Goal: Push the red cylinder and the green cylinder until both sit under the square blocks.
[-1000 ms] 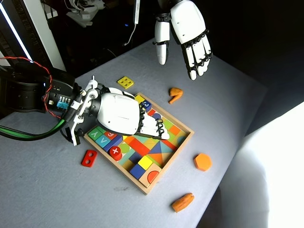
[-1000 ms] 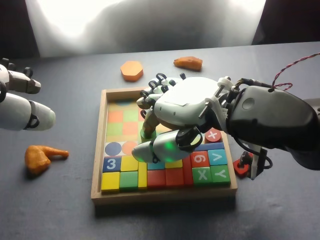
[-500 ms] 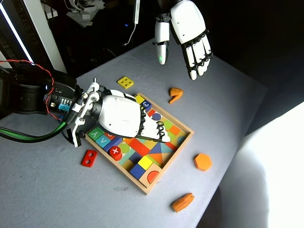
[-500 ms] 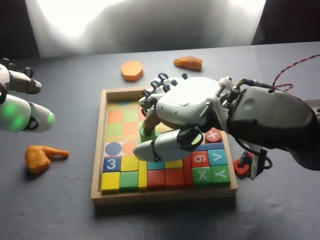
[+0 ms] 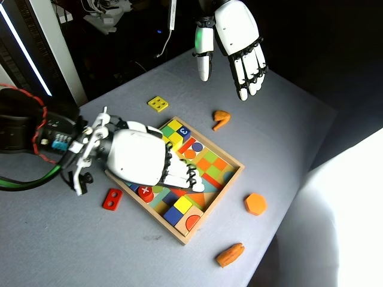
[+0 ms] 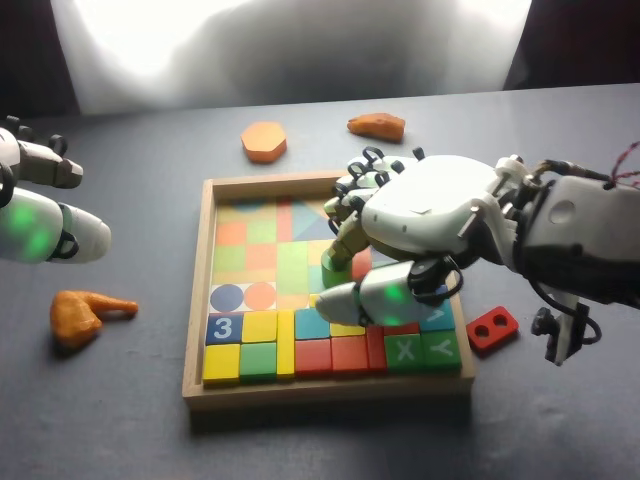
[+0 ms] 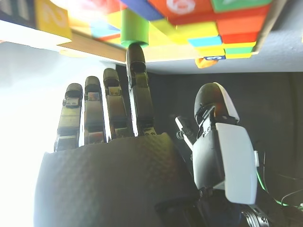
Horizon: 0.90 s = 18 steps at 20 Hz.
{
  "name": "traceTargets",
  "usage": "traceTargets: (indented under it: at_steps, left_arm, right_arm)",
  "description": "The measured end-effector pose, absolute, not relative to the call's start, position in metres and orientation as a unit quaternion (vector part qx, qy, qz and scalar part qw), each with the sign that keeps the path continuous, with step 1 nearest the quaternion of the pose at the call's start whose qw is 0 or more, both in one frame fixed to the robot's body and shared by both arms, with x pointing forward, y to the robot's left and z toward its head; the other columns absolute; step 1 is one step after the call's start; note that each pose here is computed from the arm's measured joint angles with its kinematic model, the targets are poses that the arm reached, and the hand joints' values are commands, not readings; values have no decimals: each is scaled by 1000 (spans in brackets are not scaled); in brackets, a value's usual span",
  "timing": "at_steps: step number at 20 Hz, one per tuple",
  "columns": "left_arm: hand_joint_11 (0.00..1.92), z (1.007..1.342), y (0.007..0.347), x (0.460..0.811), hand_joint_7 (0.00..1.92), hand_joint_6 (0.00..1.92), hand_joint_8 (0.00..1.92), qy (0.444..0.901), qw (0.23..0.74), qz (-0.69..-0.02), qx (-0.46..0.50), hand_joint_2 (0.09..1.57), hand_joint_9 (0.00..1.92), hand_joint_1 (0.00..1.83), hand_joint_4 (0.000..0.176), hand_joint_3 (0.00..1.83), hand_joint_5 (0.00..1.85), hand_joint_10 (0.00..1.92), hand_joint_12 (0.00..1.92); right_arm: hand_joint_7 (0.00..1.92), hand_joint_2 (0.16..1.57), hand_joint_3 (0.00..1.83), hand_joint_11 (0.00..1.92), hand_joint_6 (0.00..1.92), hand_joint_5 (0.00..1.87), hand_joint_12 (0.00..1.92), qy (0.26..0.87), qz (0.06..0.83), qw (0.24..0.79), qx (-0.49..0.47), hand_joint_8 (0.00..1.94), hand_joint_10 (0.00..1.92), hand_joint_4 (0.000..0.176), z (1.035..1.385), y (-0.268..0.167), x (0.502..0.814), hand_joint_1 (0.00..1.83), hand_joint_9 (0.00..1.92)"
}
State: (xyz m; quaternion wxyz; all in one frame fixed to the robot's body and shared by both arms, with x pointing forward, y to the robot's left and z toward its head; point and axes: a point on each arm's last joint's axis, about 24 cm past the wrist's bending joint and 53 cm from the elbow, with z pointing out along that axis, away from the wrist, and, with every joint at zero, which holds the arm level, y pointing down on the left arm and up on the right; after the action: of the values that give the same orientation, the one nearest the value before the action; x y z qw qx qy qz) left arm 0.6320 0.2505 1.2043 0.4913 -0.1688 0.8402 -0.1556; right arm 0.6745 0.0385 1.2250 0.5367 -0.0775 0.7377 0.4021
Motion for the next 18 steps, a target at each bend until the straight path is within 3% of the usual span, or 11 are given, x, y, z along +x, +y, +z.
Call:
traceTargets:
  at_steps: [10,16,18]
  left_arm:
    - [0,1204,251,632,123,3,3,840,491,-155,-169,1284,131,13,53,0,156,4,616]
    - [0,1204,251,632,96,0,0,840,491,-155,-169,1289,92,3,48,2,120,0,519]
    - [0,1204,251,632,113,5,4,840,491,-154,-169,1287,110,0,47,0,139,5,582]
  right_arm:
    - [212,1198,0,0,59,687,0,744,391,536,-85,4,0,0,1220,19,667,0,72]
    - [195,1195,0,0,50,674,0,747,385,535,-90,0,0,0,1217,14,662,0,68]
    - [204,1197,0,0,51,679,0,747,385,535,-91,5,1,0,1217,13,662,0,69]
